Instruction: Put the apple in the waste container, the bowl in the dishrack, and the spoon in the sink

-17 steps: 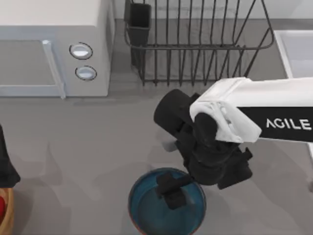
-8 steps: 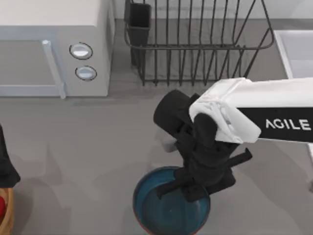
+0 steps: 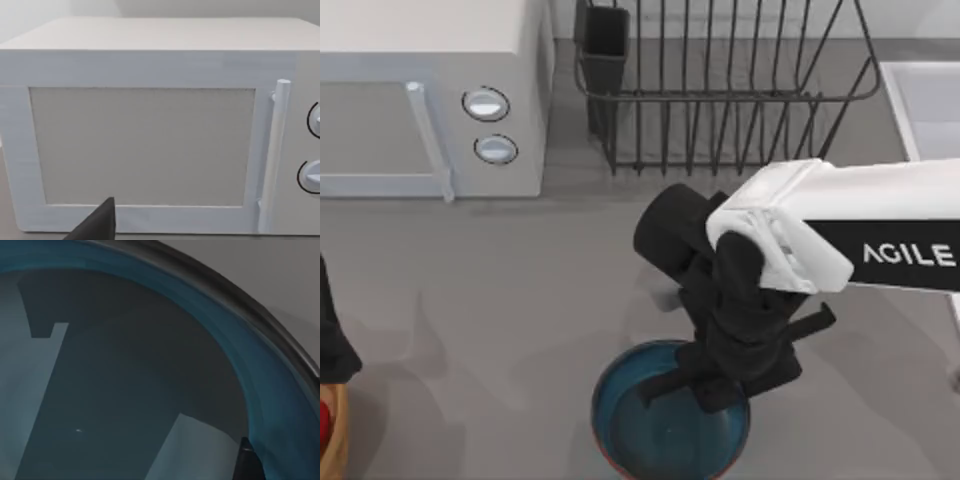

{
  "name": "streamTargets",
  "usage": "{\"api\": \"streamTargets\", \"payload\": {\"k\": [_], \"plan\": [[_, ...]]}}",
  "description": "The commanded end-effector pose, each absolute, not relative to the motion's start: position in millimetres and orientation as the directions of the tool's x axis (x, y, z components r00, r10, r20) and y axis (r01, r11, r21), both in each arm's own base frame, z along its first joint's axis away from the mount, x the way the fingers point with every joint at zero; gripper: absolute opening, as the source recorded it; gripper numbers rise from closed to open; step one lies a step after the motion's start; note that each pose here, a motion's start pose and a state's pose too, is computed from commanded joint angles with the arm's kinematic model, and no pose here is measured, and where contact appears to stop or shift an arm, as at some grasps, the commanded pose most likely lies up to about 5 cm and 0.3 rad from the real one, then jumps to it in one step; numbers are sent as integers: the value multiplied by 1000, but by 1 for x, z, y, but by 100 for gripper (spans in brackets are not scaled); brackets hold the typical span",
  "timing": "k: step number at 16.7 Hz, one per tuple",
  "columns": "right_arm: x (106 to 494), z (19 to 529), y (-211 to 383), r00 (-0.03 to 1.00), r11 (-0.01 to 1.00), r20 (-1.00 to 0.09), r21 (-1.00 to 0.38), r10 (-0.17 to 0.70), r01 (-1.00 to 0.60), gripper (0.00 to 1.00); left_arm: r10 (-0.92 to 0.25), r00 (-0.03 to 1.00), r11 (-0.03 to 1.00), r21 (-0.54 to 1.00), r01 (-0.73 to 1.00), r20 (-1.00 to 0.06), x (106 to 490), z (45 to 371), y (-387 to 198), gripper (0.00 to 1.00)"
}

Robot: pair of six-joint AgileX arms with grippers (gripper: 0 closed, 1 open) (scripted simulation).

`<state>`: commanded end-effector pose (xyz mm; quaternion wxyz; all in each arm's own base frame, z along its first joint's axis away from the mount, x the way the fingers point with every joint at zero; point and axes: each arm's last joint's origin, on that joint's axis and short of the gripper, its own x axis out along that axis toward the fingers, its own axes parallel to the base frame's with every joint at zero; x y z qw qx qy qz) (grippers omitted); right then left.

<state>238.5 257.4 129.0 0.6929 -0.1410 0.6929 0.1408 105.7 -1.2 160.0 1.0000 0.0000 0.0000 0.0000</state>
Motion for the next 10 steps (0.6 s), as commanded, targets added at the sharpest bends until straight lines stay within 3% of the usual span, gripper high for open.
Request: {"api": "streamTargets", "payload": {"k": [4,10], "plan": [[239,139,259,2,918,-1000,-1,0,-397,0,0,1000,1000,0,0,0,106,160,-1,100],[241,194,261,-2,921,-1000,-2,-3,-390,0,0,1000,1000,0,0,0,106,160,-1,100]]}}
